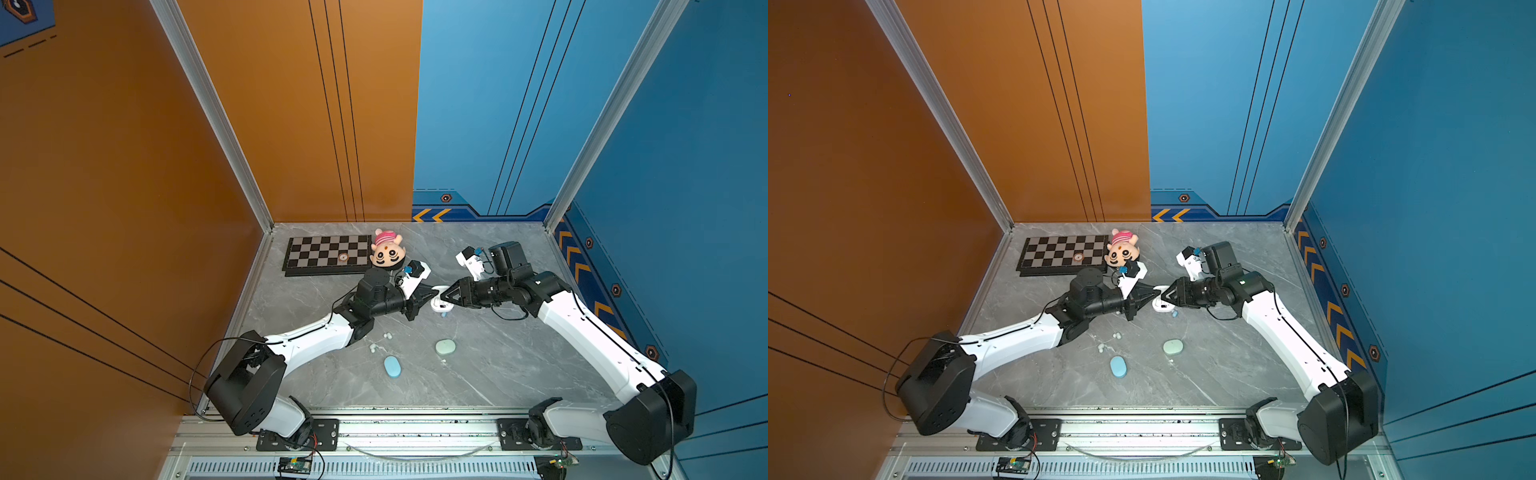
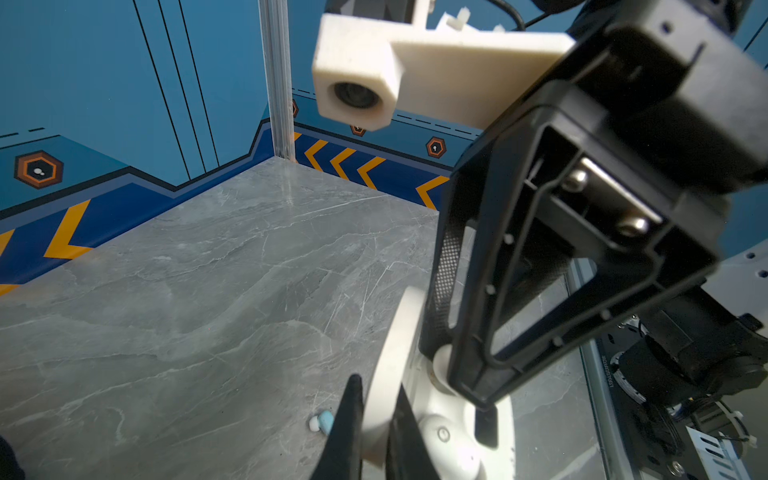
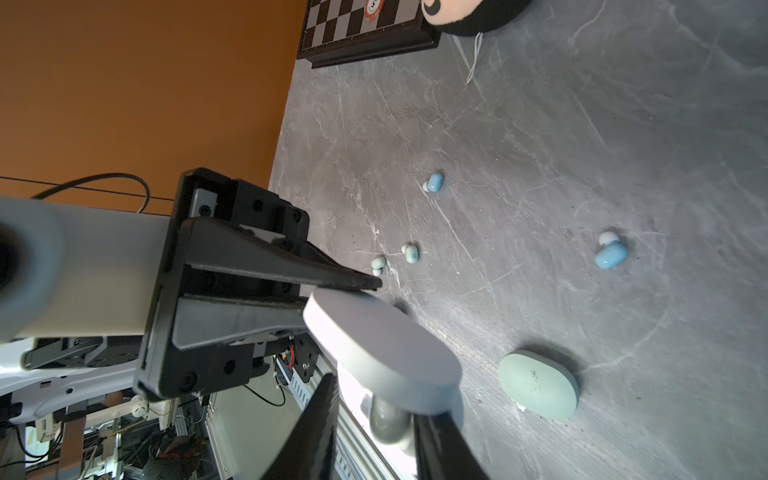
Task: Insert the wireless bluetooth earbuds into the charging case
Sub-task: 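Press the white earbud into the empty slot of the held case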
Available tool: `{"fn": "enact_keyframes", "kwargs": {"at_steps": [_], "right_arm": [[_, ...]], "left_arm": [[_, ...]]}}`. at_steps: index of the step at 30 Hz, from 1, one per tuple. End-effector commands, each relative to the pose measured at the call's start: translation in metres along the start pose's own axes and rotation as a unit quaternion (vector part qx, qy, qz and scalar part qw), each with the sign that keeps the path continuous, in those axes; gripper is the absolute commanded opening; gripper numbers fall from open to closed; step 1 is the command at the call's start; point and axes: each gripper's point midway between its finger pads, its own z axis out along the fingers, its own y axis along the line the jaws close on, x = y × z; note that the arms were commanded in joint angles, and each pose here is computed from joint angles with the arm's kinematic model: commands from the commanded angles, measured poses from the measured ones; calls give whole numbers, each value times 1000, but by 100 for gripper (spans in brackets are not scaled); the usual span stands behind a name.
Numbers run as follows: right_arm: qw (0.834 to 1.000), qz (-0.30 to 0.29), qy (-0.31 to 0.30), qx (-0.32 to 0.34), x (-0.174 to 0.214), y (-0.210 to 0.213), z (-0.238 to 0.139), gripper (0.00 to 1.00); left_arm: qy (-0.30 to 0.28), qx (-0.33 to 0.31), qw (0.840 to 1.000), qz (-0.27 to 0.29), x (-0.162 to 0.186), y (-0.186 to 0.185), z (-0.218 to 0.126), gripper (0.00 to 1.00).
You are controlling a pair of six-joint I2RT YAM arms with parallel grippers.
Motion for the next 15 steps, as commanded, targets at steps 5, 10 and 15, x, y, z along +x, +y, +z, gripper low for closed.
{"fn": "enact_keyframes", "kwargs": {"at_steps": [5, 10, 15], "right_arm": [[999, -9, -33, 19, -14, 3, -22, 44], [999, -10, -42, 26, -17, 6, -33, 47], [998, -5, -58, 29, -20, 9, -41, 49]], "left_arm": [[-42, 18, 999, 21, -34, -10, -1, 0], [-43, 15, 999, 24, -34, -10, -1, 0], [-41, 12, 999, 28, -33, -10, 0, 0]]}}
